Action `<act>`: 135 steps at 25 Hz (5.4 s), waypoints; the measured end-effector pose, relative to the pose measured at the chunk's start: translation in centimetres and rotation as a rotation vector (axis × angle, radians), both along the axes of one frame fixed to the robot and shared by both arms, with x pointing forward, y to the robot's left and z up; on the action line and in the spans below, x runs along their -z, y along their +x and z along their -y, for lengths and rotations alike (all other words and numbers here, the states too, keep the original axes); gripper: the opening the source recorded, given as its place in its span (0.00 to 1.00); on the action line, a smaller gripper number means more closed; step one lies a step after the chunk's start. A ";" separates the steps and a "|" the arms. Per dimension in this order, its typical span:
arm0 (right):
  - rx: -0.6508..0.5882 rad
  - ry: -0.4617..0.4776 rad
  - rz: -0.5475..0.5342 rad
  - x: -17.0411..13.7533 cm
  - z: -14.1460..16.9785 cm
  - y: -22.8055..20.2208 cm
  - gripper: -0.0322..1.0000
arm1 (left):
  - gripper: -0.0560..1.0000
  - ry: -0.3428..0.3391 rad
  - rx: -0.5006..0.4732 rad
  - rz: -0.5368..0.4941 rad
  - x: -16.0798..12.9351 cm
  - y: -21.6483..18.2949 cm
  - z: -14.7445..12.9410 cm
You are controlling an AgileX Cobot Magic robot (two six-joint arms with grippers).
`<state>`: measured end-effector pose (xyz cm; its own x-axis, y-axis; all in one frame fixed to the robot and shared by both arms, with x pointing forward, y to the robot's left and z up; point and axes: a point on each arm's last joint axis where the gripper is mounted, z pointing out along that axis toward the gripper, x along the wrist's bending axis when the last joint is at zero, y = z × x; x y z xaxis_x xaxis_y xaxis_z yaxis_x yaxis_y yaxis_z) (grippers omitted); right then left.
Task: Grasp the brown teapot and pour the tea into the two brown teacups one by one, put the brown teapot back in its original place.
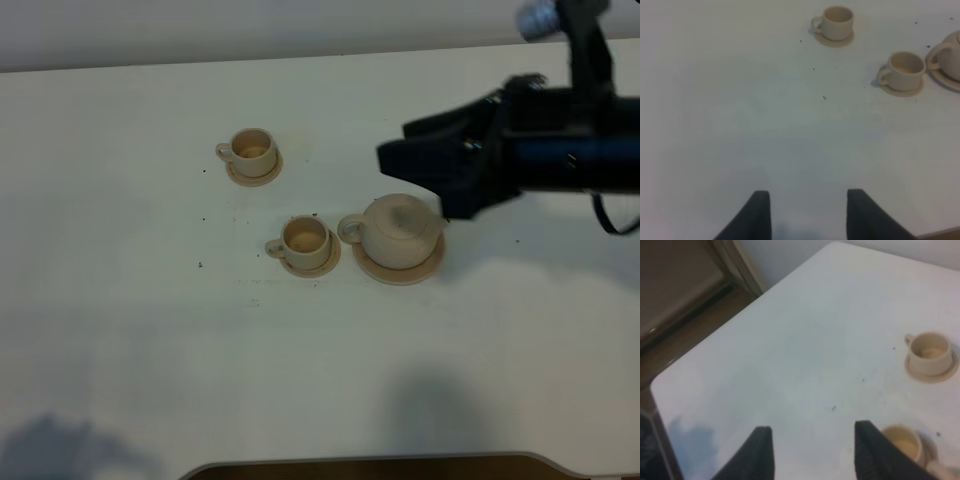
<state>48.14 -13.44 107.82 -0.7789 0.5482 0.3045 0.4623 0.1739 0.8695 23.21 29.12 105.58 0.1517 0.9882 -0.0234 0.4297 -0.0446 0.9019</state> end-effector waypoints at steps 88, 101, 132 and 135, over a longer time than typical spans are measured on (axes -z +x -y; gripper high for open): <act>-0.241 -0.823 -0.131 1.2 -7.1 9.1 0.50 | 0.39 -0.005 -0.003 -0.003 0.0 0.0 0.0; -0.115 -0.957 -0.213 1.5 -5.6 9.3 0.49 | 0.39 -0.005 -0.003 -0.003 0.0 0.0 0.0; 0.472 0.080 0.196 -5.4 -9.0 14.9 0.45 | 0.39 -0.004 -0.003 -0.003 0.0 0.0 0.0; 0.492 0.087 0.144 -4.8 -8.5 15.2 0.45 | 0.39 -0.004 -0.003 -0.003 0.0 0.0 0.0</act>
